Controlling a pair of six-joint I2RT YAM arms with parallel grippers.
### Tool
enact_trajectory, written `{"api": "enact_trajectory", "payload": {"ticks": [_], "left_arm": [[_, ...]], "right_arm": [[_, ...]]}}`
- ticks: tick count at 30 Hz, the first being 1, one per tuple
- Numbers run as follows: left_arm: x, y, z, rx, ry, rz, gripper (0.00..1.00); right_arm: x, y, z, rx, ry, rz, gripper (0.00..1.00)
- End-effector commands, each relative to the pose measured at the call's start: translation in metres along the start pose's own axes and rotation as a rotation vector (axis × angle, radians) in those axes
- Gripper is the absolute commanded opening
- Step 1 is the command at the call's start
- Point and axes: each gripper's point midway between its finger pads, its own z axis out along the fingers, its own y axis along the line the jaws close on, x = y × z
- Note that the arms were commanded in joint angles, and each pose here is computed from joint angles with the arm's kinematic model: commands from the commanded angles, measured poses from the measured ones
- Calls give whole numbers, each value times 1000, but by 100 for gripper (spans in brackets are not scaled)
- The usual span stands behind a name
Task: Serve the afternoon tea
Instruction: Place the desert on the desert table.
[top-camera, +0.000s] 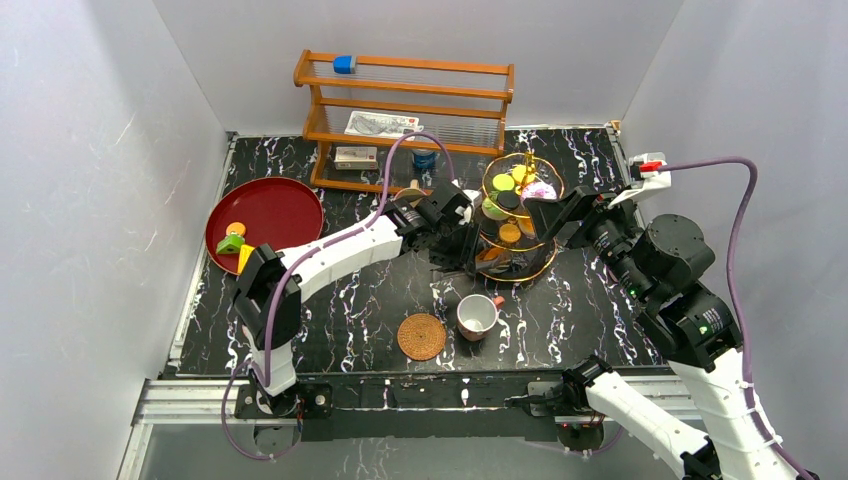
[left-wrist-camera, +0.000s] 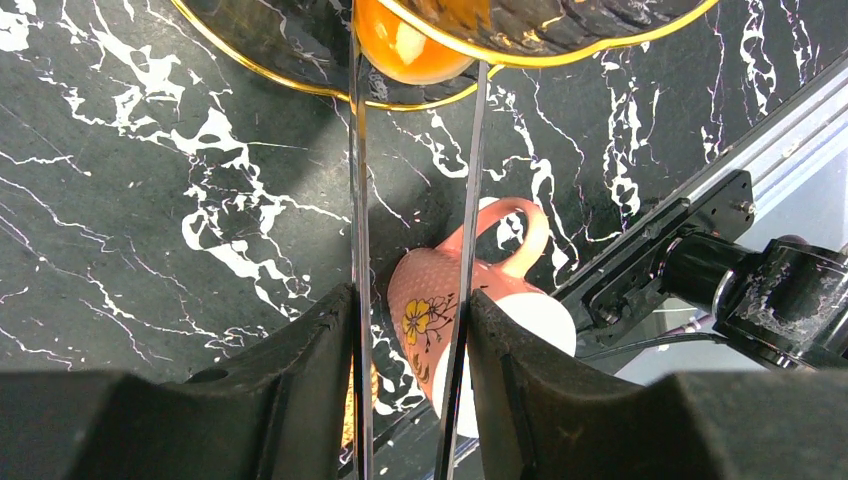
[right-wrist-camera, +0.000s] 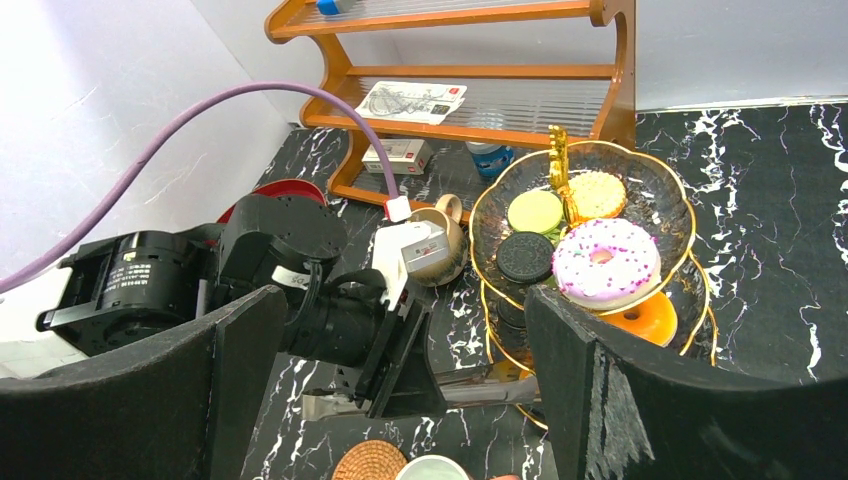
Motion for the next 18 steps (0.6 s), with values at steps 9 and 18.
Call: {"api": "enact_trajectory", "payload": {"ticks": [9,18], "left_arm": [[-20,-25,-1,84,-70,7,38],[-22,-30,10,103,-58,4,38]], "right_arm": [[-21,7,-3,-22,-72,10,99],[-22,6,-5,-19,-81,5,99]]}}
